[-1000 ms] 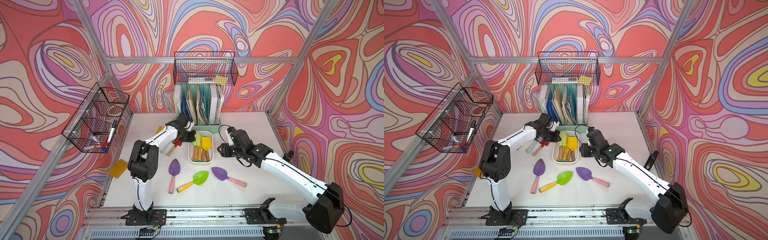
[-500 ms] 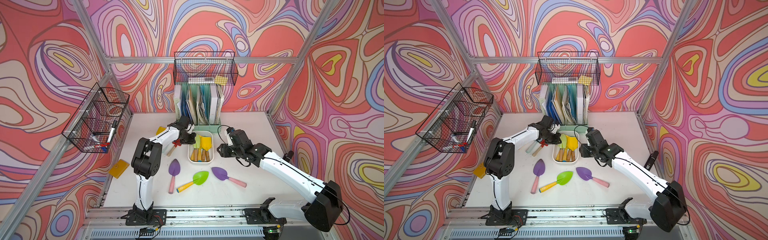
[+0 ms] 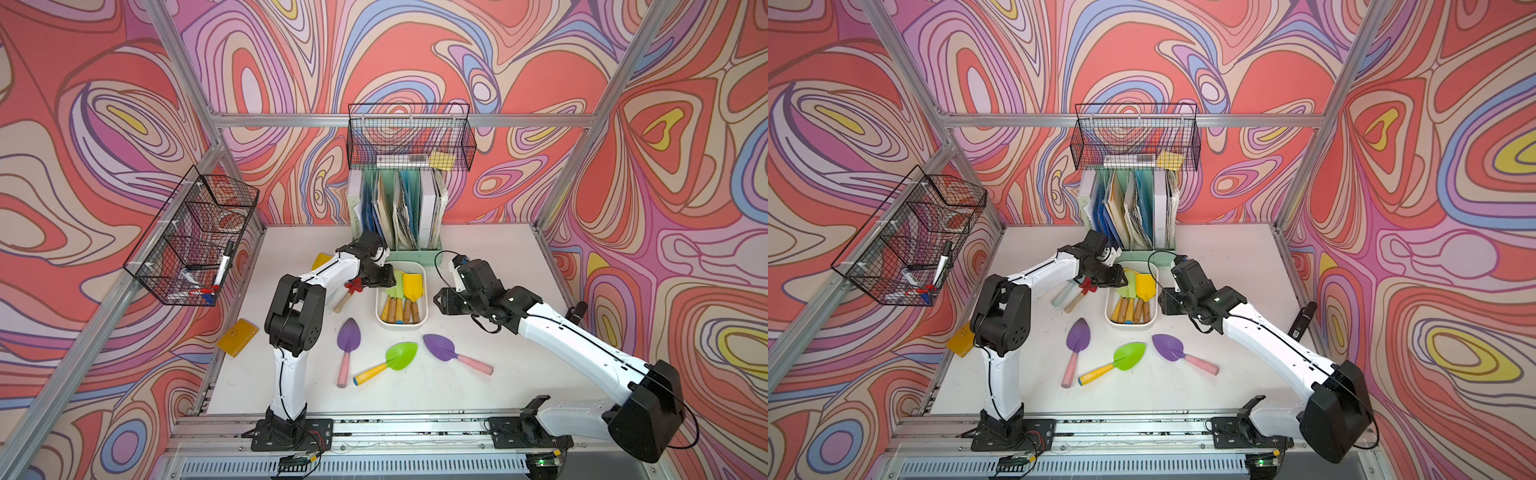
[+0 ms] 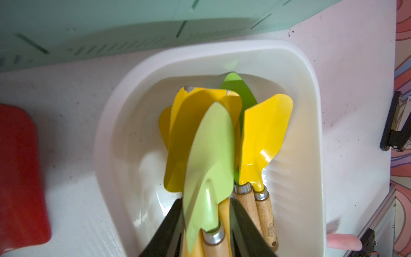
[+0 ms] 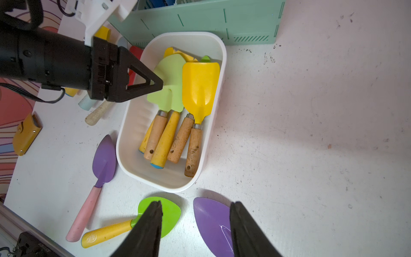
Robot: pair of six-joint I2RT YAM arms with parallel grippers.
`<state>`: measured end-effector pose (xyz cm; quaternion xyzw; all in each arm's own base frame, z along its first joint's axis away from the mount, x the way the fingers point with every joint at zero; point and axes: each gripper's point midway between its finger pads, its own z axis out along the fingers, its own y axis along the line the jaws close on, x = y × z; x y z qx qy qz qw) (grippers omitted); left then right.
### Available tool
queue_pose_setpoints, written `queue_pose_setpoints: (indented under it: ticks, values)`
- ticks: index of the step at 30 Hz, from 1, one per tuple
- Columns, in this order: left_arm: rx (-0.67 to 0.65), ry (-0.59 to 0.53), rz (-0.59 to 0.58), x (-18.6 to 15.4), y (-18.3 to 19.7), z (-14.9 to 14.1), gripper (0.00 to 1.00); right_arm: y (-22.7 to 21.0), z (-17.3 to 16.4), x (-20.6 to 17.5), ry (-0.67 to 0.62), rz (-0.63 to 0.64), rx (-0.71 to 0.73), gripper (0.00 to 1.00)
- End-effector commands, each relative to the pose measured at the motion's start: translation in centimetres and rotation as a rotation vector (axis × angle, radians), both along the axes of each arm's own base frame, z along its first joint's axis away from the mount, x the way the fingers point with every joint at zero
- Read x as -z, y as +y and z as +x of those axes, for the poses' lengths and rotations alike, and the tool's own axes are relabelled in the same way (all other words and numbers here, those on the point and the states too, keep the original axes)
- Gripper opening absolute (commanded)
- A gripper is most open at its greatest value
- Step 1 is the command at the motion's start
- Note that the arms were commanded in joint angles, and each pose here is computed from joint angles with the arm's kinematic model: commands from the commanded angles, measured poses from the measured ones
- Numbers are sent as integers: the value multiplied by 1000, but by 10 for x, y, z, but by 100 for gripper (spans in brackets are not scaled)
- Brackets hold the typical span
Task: Put the shovel into the storage box
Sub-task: Place the shovel in the storage box.
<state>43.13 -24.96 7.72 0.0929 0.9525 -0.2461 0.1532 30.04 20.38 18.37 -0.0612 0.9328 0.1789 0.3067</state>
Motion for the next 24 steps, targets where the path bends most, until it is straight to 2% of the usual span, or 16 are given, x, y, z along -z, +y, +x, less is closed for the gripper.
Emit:
queue_pose_setpoints:
  ticks: [1, 11, 15, 24]
  values:
    - [-7, 10, 17, 3, 2, 4, 41, 3, 1, 3, 2, 1, -7, 51]
    - [-4, -16, 36, -12, 0, 5, 47, 3, 1, 6, 8, 0, -11, 51]
    - [-3, -37, 33, -23, -2, 6, 53, 0, 0, 9, 20, -11, 9, 51]
    - [-3, -127, 10, -68, -2, 5, 69, -30, -22, 30, 112, -160, 33, 50]
